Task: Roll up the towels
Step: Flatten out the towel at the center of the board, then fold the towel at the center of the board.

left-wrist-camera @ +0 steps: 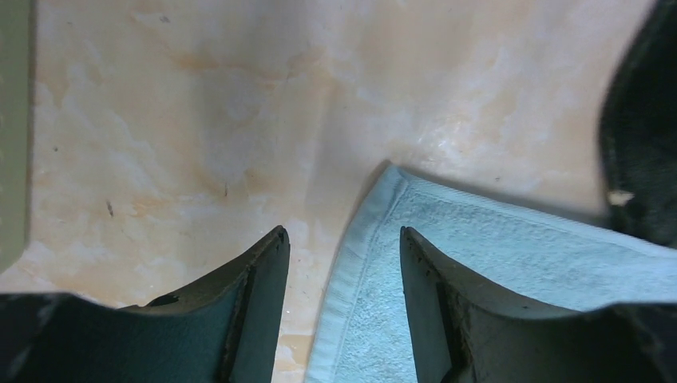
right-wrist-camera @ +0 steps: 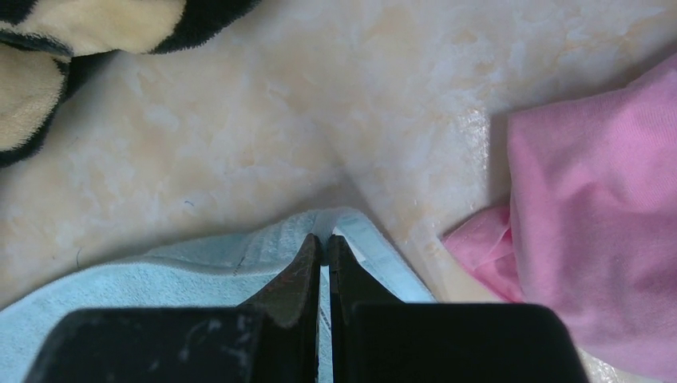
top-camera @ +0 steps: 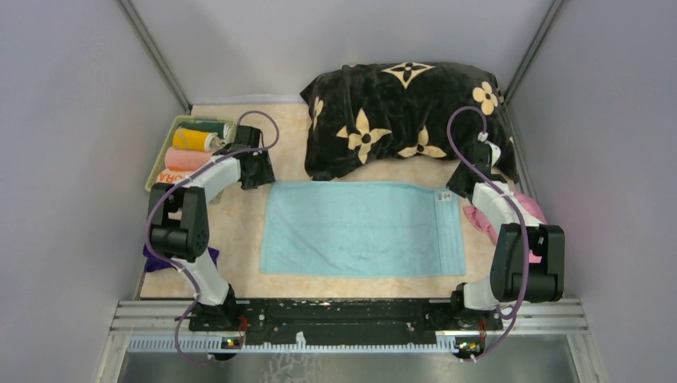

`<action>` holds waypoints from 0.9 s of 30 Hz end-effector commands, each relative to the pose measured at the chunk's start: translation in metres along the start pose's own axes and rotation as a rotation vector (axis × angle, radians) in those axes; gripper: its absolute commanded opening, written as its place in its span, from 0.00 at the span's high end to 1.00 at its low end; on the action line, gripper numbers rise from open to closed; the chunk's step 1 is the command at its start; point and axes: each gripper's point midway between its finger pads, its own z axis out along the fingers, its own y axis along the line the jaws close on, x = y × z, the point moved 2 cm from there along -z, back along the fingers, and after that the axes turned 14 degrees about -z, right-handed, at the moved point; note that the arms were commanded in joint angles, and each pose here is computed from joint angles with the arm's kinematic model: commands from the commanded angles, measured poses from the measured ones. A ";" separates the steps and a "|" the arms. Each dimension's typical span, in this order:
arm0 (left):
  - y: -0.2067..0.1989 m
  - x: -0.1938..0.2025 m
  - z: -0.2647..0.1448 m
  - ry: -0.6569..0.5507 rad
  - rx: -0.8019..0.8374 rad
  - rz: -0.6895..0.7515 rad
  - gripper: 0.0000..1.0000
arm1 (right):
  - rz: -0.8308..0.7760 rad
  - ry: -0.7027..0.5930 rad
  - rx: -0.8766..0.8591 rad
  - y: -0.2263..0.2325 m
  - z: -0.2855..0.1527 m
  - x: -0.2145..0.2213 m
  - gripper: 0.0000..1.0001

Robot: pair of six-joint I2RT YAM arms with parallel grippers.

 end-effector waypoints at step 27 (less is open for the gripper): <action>0.005 0.044 0.052 0.274 -0.115 0.311 0.58 | 0.014 -0.070 -0.033 0.005 0.001 -0.022 1.00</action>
